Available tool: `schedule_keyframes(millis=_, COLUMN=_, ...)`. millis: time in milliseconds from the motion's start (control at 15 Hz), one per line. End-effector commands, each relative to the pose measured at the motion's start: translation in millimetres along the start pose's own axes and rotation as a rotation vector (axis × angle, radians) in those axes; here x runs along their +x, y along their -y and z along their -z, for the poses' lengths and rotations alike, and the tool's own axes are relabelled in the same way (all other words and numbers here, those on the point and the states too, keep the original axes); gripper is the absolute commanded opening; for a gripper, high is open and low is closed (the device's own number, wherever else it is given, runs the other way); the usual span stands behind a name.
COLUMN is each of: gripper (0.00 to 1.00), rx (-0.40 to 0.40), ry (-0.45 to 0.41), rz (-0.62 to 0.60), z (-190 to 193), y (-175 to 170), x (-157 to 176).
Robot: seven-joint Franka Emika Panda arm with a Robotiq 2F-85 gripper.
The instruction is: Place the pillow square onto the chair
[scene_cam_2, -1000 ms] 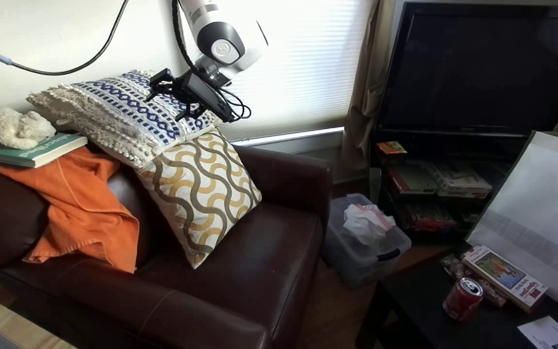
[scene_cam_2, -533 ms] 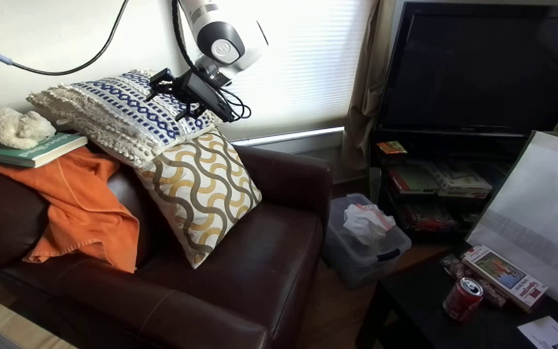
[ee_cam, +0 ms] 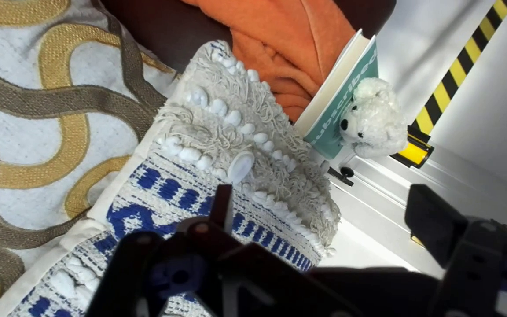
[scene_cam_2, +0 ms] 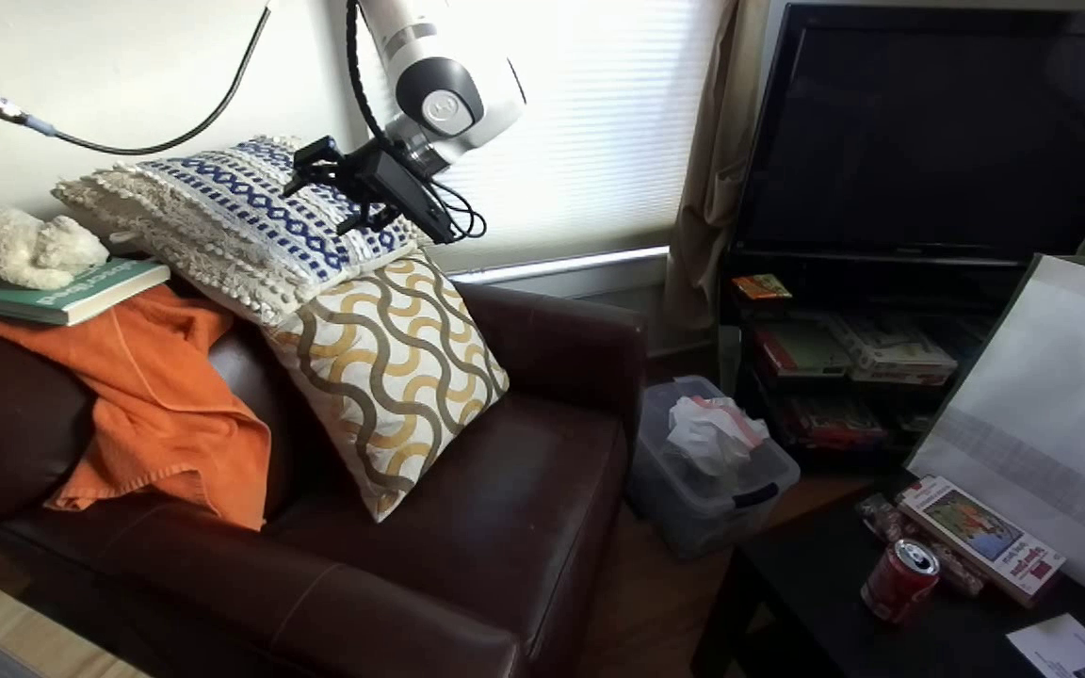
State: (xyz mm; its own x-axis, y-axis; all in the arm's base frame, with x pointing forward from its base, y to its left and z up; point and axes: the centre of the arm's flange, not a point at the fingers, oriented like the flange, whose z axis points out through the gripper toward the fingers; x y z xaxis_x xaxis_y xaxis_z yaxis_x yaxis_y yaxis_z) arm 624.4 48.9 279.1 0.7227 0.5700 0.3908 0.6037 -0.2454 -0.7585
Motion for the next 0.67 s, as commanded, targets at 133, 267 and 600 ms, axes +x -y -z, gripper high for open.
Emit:
schedule_keyframes(millis=133, gripper=1.0, rx=0.079, ry=-0.095, rz=-0.07, z=-15, y=-61, x=20)
schedule_keyframes(millis=267, gripper=1.0, rx=0.092, ry=-0.125, rz=-0.158, z=-24, y=-77, x=26)
schedule_keyframes(millis=600, gripper=1.0, rx=0.105, ry=-0.11, rz=-0.238, z=-34, y=-78, x=15)
